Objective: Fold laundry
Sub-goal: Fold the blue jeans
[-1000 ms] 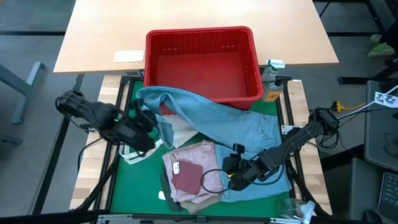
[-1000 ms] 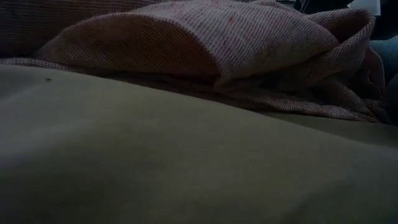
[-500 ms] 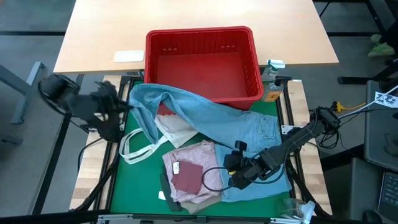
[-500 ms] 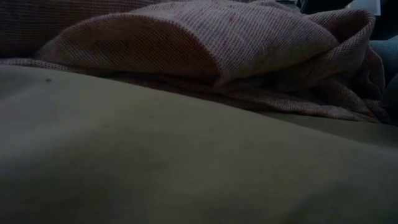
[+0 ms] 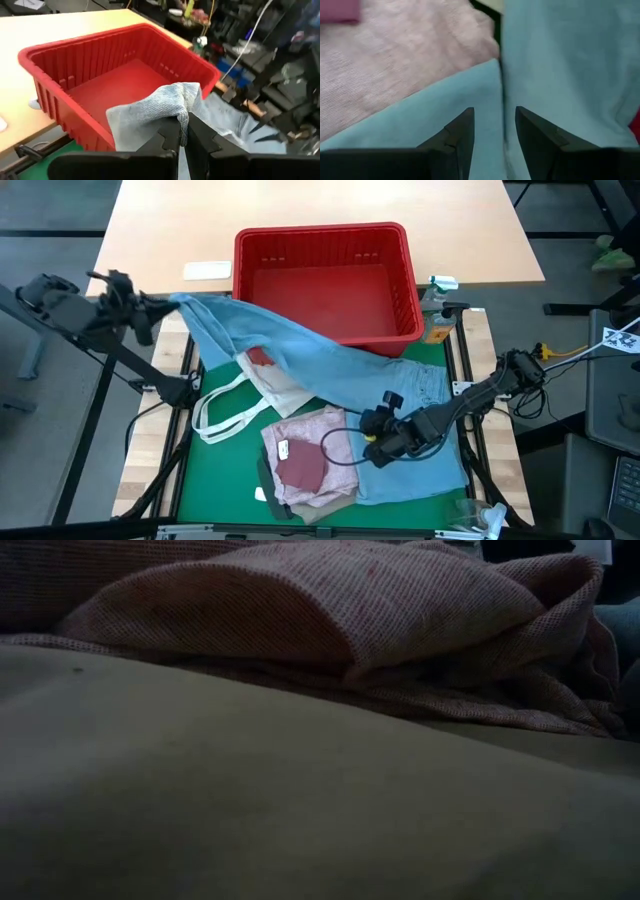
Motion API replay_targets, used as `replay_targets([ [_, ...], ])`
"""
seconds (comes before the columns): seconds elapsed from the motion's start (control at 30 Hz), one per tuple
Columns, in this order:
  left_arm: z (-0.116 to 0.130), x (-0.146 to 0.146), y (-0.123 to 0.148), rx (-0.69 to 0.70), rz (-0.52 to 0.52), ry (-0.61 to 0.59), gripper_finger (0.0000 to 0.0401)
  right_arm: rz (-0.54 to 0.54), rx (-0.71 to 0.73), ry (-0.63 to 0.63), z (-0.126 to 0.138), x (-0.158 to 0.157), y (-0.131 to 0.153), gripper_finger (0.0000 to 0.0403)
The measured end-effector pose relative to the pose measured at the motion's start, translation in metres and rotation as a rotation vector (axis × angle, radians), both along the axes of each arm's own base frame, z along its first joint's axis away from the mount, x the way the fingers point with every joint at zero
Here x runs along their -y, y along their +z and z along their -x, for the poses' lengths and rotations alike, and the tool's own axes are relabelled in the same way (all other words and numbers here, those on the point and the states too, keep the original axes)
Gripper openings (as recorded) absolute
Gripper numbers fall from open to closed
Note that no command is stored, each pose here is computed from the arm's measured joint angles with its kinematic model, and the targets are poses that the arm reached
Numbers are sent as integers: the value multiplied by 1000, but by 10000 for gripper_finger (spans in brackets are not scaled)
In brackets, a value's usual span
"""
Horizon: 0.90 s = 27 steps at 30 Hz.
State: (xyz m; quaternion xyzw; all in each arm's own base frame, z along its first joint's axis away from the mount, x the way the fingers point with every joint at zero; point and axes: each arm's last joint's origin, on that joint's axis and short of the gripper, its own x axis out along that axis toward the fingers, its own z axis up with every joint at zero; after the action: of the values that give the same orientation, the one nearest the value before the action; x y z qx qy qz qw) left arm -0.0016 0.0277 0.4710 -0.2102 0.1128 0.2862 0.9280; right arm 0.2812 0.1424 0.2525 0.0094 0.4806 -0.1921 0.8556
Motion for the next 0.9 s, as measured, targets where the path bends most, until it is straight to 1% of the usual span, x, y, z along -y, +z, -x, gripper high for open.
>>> replay_targets([
  [0.2,26,-14,-4,84,58,9,8,39,15,-86,-10,22,0,143],
  [0.37,35,-19,-6,108,73,9,8,13,46,-180,-23,49,1,143],
  [0.47,35,-19,-6,113,86,7,8,-14,72,-211,-32,64,3,143],
  [0.63,35,-18,-6,123,137,-12,8,-24,126,-218,-47,84,2,143],
  [0.8,35,-17,-7,158,251,-18,8,-47,156,-186,-67,96,-9,143],
  [0.9,34,-16,-7,170,329,-32,8,-42,160,-168,-78,103,-19,143],
])
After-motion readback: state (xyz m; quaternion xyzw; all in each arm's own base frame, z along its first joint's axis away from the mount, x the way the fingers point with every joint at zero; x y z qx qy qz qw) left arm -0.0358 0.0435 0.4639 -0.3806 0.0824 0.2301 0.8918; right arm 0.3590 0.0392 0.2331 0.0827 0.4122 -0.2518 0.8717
